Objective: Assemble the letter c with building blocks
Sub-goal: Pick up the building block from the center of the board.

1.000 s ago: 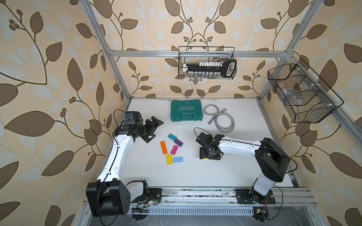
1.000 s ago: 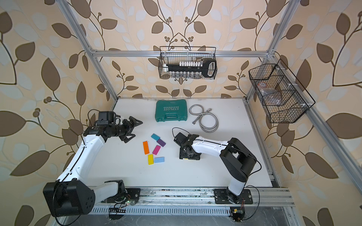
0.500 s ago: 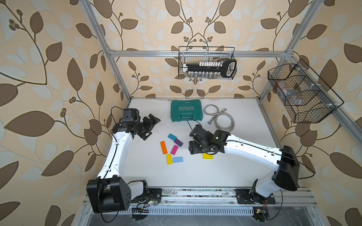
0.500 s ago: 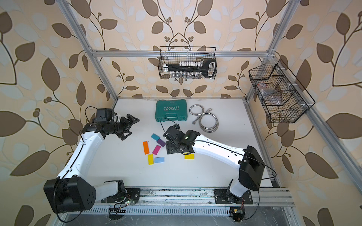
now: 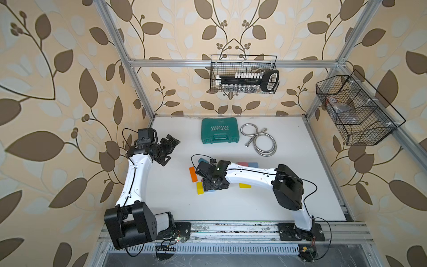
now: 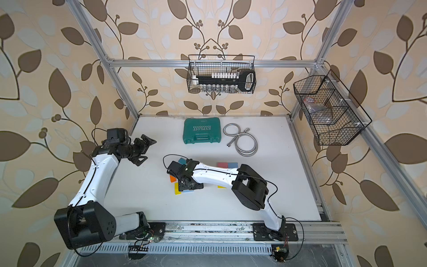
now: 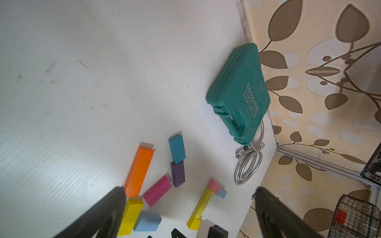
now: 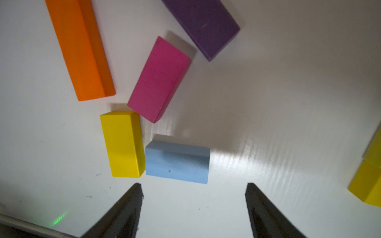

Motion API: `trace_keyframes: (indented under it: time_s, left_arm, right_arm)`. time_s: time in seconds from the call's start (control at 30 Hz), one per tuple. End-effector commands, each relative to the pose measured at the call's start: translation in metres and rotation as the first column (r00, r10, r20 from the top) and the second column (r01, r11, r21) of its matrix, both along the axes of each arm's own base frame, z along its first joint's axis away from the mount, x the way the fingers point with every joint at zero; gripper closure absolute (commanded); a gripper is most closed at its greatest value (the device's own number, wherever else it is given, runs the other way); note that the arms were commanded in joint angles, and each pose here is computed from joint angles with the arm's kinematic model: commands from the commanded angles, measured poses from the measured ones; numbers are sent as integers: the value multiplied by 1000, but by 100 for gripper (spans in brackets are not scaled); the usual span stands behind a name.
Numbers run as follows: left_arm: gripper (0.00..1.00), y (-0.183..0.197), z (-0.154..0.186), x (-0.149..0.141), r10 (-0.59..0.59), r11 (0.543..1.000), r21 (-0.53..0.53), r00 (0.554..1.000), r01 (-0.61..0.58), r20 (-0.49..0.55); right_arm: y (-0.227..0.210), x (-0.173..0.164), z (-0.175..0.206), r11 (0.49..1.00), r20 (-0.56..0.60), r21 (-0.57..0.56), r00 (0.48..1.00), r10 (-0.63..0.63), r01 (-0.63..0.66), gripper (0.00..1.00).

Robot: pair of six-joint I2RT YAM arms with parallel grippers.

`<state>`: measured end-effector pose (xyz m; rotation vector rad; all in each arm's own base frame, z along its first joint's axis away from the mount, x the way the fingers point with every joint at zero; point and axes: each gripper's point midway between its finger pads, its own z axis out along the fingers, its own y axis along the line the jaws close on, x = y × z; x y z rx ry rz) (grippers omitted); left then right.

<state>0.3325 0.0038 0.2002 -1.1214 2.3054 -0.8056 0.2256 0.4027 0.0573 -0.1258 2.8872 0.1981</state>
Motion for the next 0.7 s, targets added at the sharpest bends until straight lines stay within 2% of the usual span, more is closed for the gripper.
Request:
trace_keyframes:
  time_s: [0.0, 0.67]
  left_arm:
    - [1, 2, 4, 5, 12, 1000, -1, 1000, -12, 21]
    - [1, -4, -1, 3, 7, 999, -43, 1000, -6, 24]
  right_arm:
    - [5, -2, -3, 1000, -14, -17, 1000, -26, 26, 23]
    - [6, -2, -41, 996, -54, -86, 998, -27, 23, 23]
